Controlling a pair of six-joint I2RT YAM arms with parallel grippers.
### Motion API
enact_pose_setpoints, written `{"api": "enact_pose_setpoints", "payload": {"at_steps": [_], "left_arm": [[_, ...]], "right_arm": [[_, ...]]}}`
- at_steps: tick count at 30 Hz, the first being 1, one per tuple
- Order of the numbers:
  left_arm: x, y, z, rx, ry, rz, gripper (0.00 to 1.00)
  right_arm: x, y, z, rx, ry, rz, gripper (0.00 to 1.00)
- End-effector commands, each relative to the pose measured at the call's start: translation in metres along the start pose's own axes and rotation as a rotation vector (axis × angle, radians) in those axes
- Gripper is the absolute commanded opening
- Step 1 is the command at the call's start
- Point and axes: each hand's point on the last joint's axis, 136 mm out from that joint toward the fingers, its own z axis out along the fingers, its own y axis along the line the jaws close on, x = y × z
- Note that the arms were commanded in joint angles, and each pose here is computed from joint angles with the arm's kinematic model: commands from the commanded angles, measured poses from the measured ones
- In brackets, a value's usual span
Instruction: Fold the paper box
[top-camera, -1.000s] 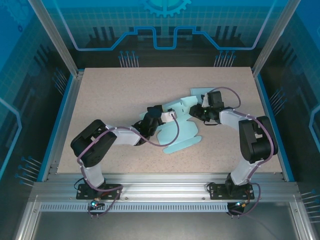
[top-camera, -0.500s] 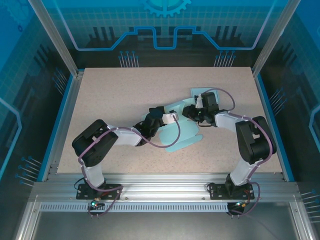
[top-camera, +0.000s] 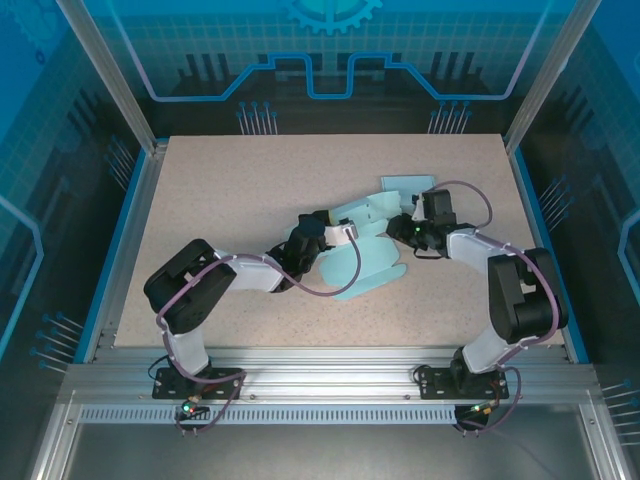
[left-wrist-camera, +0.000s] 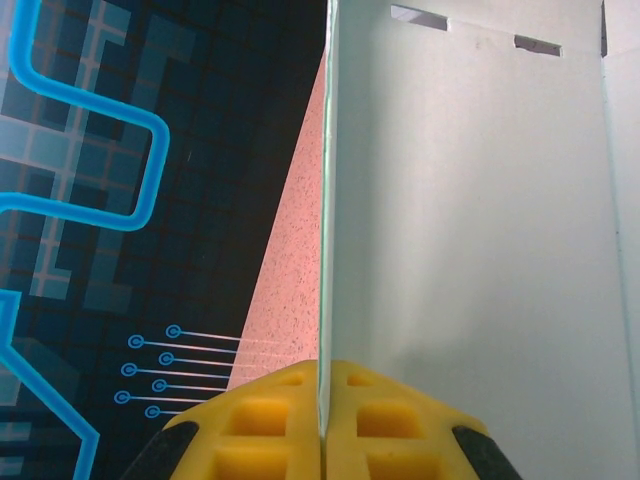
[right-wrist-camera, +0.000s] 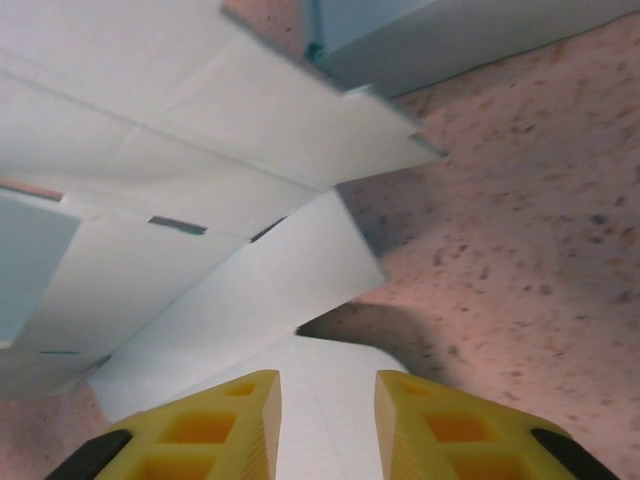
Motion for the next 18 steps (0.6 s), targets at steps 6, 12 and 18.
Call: {"api": "enact_pose_setpoints", "payload": {"at_steps": [6,12,18], "left_arm": [[-0.009,0.004,0.001,-0.018,-0.026,0.006,0.00],[-0.009,0.004,0.002,-0.019,-0.025,0.010,0.00],[-0.009,0.002,0.003,-0.015,-0.025,0.012,0.00]], "right_arm": [[-0.001,-0.011,0.020,-0.022,0.038,0.001,0.42],[-0.011,-0.003,0.033,-0.069,0.043,0.006,0.46],[-0.012,0.009,0.040,-0.157,0.049,0.008,0.45]]}}
